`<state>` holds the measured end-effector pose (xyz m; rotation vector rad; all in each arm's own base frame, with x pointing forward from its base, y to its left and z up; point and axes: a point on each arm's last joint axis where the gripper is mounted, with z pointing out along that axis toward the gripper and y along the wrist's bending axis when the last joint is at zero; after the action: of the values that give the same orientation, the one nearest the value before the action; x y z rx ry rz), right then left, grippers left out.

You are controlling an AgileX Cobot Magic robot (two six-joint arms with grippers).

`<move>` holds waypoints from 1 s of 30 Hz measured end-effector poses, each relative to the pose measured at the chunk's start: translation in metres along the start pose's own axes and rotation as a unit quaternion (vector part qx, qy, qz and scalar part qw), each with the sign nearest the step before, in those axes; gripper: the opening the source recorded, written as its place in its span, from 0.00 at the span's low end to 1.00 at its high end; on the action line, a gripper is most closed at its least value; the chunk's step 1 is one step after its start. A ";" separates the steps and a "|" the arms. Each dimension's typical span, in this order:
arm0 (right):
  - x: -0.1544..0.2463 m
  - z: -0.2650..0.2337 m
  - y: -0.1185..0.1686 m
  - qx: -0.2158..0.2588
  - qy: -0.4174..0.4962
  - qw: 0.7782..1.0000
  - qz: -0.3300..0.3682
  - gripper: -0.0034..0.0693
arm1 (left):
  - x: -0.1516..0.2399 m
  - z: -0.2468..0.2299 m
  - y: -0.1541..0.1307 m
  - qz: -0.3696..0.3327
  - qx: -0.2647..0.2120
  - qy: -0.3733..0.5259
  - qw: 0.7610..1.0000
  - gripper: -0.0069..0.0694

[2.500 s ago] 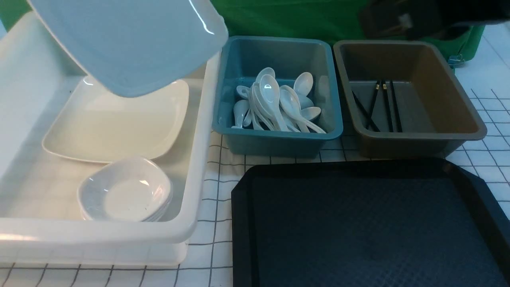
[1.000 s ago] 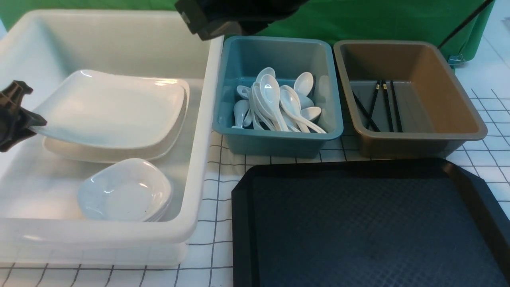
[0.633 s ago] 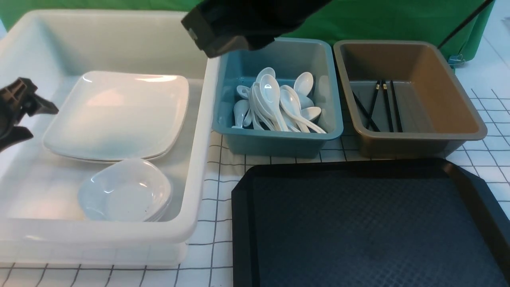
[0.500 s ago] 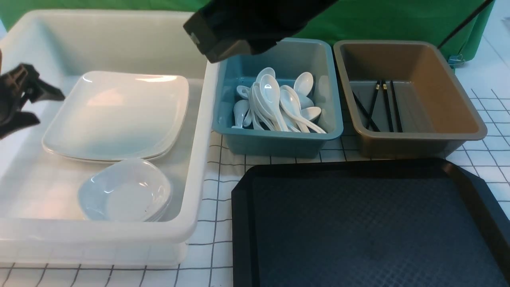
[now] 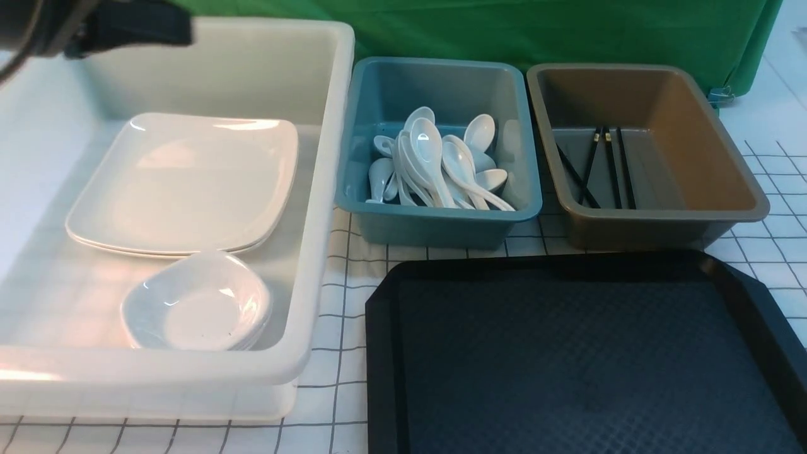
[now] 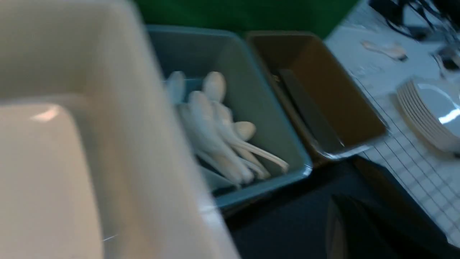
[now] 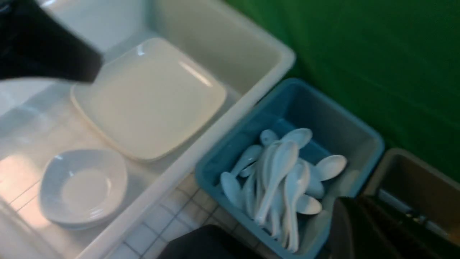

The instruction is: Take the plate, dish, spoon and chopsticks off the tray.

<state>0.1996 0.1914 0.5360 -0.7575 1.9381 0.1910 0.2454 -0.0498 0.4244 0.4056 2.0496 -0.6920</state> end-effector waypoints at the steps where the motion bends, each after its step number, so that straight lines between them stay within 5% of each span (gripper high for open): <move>1: 0.002 -0.013 -0.005 0.008 -0.009 1.000 0.002 0.06 | 0.002 -0.008 -0.022 0.021 0.009 0.002 1.000 0.08; 6: 0.033 -0.063 -0.021 0.025 -0.019 0.999 0.025 0.06 | 0.021 -0.064 -0.091 0.080 0.013 -0.014 0.997 0.09; 10: 0.074 -0.083 -0.030 0.053 -0.021 0.997 0.045 0.05 | 0.047 -0.099 -0.103 0.081 -0.005 -0.041 0.996 0.09; 14: 0.123 -0.088 -0.032 0.071 -0.066 0.994 0.058 0.05 | 0.081 -0.116 -0.095 0.060 -0.042 -0.071 0.995 0.09; 21: 0.238 -0.096 -0.010 -0.014 -0.257 0.965 0.057 0.05 | 0.165 -0.100 -0.063 0.051 -0.080 -0.121 0.988 0.09; 30: 0.293 -0.110 -0.001 -0.056 -0.372 0.924 0.064 0.05 | 0.216 -0.061 -0.035 0.026 -0.091 -0.155 0.983 0.09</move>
<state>0.0297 0.0184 0.3390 -0.5202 1.2515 0.5852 0.0714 -0.0363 0.2793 0.2290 1.7817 -0.4950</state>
